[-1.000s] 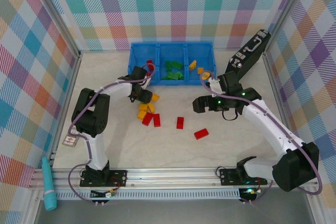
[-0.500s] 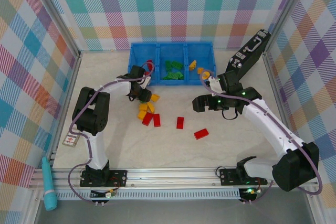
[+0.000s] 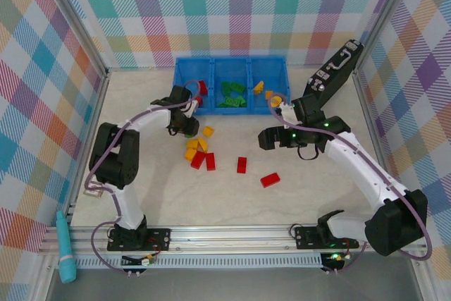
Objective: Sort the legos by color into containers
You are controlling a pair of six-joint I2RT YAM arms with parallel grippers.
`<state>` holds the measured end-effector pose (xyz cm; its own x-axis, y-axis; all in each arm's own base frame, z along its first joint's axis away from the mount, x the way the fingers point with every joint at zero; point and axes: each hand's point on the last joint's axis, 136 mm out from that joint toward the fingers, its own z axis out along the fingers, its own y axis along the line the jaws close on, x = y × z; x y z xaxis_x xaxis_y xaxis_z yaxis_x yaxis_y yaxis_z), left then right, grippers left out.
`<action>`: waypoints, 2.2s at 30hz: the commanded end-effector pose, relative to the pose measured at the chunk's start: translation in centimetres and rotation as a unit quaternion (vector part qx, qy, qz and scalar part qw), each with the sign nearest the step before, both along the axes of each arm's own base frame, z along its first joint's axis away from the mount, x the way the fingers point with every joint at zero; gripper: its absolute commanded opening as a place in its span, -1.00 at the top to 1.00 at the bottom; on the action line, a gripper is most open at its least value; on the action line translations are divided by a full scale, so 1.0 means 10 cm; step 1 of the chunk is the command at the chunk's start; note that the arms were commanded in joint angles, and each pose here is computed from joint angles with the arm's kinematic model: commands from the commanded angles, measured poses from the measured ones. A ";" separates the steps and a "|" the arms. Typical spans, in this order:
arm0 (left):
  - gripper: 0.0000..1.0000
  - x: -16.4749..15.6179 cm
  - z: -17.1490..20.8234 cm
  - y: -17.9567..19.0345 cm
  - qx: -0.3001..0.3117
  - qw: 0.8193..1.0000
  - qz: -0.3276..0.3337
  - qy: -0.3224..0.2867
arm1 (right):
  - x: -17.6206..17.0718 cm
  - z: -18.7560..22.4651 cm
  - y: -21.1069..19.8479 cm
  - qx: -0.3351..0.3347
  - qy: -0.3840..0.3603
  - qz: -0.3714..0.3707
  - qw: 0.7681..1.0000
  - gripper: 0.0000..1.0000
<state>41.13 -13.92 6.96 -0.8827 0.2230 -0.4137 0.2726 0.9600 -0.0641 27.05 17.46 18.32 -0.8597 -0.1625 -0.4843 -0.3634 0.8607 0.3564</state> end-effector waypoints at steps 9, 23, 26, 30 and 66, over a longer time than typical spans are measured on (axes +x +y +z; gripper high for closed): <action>0.21 0.32 1.19 -0.36 -0.138 0.984 0.039 -0.102 | -0.02 0.15 -0.01 0.006 -0.027 0.000 1.000 -0.97; 0.22 1.21 1.37 -1.27 -0.285 0.942 0.076 -0.161 | 0.01 0.10 -0.01 -0.001 -0.027 0.002 1.000 -0.97; 0.23 1.38 1.29 -1.37 -0.318 0.928 0.099 -0.167 | 0.00 0.10 -0.01 -0.003 -0.027 0.005 1.000 -0.97; 0.22 1.53 1.20 -1.49 -0.336 0.920 0.112 -0.168 | 0.00 0.08 -0.03 -0.008 -0.028 0.006 1.000 -0.98; -0.12 -0.72 1.61 -0.04 -0.048 0.988 0.074 -0.130 | -0.16 0.21 -0.05 0.020 -0.044 0.000 0.999 -0.98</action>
